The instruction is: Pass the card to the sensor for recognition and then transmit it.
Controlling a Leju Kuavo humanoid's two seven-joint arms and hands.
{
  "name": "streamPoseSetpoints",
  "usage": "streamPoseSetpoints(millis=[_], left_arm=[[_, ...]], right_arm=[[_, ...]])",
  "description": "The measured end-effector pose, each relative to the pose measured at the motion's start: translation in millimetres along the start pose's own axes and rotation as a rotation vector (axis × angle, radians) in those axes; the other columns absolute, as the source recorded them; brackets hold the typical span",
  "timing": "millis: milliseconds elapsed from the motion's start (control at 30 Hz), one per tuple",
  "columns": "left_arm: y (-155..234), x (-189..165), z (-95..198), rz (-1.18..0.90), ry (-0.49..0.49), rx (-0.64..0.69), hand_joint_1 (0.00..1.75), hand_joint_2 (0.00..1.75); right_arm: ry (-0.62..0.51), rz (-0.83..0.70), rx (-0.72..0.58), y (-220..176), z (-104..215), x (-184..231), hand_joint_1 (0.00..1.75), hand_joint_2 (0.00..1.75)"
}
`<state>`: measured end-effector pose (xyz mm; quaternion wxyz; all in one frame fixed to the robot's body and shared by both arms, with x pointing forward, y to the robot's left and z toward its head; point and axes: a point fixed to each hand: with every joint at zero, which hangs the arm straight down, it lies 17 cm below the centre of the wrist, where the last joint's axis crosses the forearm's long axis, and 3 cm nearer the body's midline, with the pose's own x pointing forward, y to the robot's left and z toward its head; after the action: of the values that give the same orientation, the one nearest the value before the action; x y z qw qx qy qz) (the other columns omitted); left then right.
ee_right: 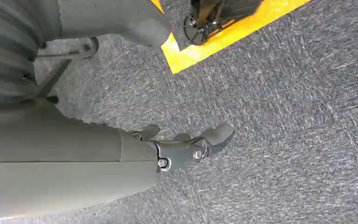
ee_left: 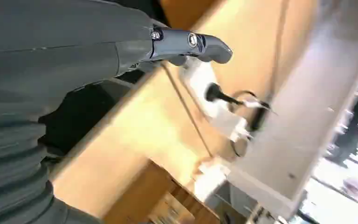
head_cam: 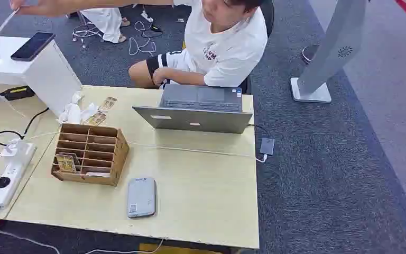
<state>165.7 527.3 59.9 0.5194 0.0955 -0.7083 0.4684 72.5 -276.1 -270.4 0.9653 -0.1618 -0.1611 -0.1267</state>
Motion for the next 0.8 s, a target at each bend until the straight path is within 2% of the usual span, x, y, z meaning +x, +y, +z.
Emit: streamPoseSetpoints(millis=[100,367,800], left_arm=[[-31.6,14.5,-9.7,-0.041,-0.059,-0.087,0.0,1.75],[-100.4,19.2,-33.1,-0.227,-0.13,-0.242,0.0,1.75],[-221.2,-26.4,-62.4,-0.472,-0.138,-0.455,0.0,1.75]], right_arm=[[0.0,0.013,0.002,2.1,0.4,0.7,0.0,1.75],[0.001,0.047,0.013,6.2,0.9,2.1,0.0,1.75],[-0.003,0.1,0.052,16.7,2.3,5.5,0.0,1.75]])
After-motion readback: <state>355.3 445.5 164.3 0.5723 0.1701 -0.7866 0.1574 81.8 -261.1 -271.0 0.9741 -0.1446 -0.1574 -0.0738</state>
